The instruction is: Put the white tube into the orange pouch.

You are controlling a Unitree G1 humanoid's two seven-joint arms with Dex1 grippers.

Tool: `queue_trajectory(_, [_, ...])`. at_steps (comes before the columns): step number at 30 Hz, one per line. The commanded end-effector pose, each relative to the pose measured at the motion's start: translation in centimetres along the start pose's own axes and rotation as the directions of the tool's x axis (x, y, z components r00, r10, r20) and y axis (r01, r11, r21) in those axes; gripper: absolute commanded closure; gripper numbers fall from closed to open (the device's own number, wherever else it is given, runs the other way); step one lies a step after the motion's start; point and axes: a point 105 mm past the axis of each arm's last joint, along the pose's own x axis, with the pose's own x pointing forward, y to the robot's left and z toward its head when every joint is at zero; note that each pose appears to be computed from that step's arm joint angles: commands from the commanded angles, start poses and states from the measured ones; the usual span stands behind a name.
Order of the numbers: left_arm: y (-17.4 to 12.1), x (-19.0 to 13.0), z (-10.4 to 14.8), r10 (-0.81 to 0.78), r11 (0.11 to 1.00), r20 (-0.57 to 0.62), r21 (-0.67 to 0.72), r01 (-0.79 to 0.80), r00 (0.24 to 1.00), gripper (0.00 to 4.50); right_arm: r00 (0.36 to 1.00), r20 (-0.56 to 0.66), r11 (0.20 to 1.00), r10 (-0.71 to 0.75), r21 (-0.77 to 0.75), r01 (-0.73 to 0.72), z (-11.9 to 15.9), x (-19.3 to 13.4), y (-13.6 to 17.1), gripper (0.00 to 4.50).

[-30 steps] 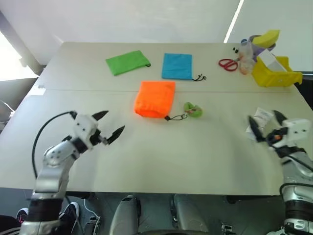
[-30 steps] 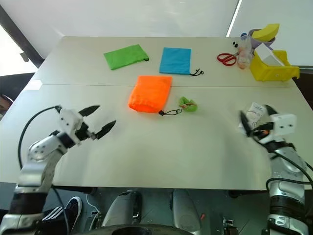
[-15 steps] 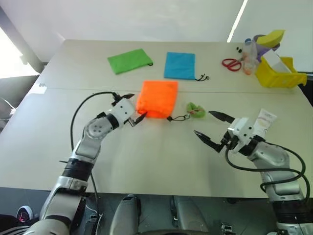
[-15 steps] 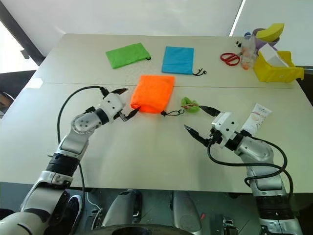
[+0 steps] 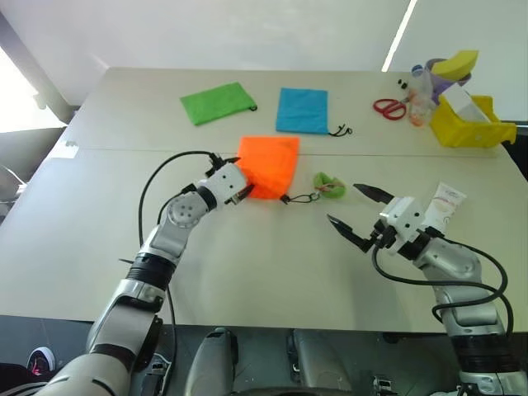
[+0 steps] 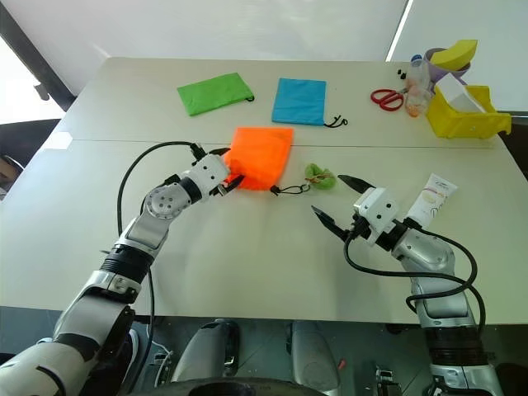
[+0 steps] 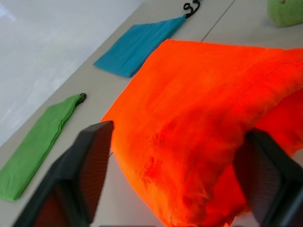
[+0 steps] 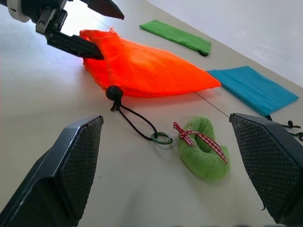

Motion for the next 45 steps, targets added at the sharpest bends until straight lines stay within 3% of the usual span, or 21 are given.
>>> queue_trajectory(1, [0.1,0.3,1.0,0.003,1.0,0.036,0.009,-0.003,0.999,2.92,0.999,0.036,0.999,-0.034,-0.041,0.035,1.0,-0.1,-1.0,0.0])
queue_trajectory(4, [-0.5,0.3,1.0,-0.017,1.0,0.04,0.004,0.017,0.999,4.43,0.999,0.03,0.998,-0.043,-0.052,0.044,0.9,-0.1,-1.3,0.0])
queue_trajectory(10, [-0.8,-0.6,1.1,-0.046,0.998,0.046,-0.03,0.047,0.998,4.43,0.998,0.032,0.997,-0.046,-0.063,0.048,0.8,0.0,-1.5,0.0])
queue_trajectory(23, [-0.5,-6.5,3.2,-0.158,0.984,0.028,-0.083,0.159,0.987,4.43,0.999,0.032,0.996,-0.032,-0.081,0.034,0.4,0.5,-1.4,0.0])
queue_trajectory(37, [-1.9,-11.7,5.6,-0.41,0.868,0.075,-0.274,0.414,0.909,4.43,0.999,0.024,0.996,-0.022,-0.089,0.024,0.0,0.5,-1.3,0.0])
queue_trajectory(40, [-2.5,-12.3,5.2,-0.437,0.853,0.065,-0.285,0.436,0.897,4.43,1.0,0.021,0.996,-0.021,-0.089,0.023,-0.1,0.4,-1.2,0.0])
queue_trajectory(45, [-1.4,-10.3,2.9,-0.308,0.936,-0.018,-0.188,0.299,0.951,4.43,1.0,0.017,0.996,-0.018,-0.088,0.02,-0.2,0.4,-1.1,0.0])
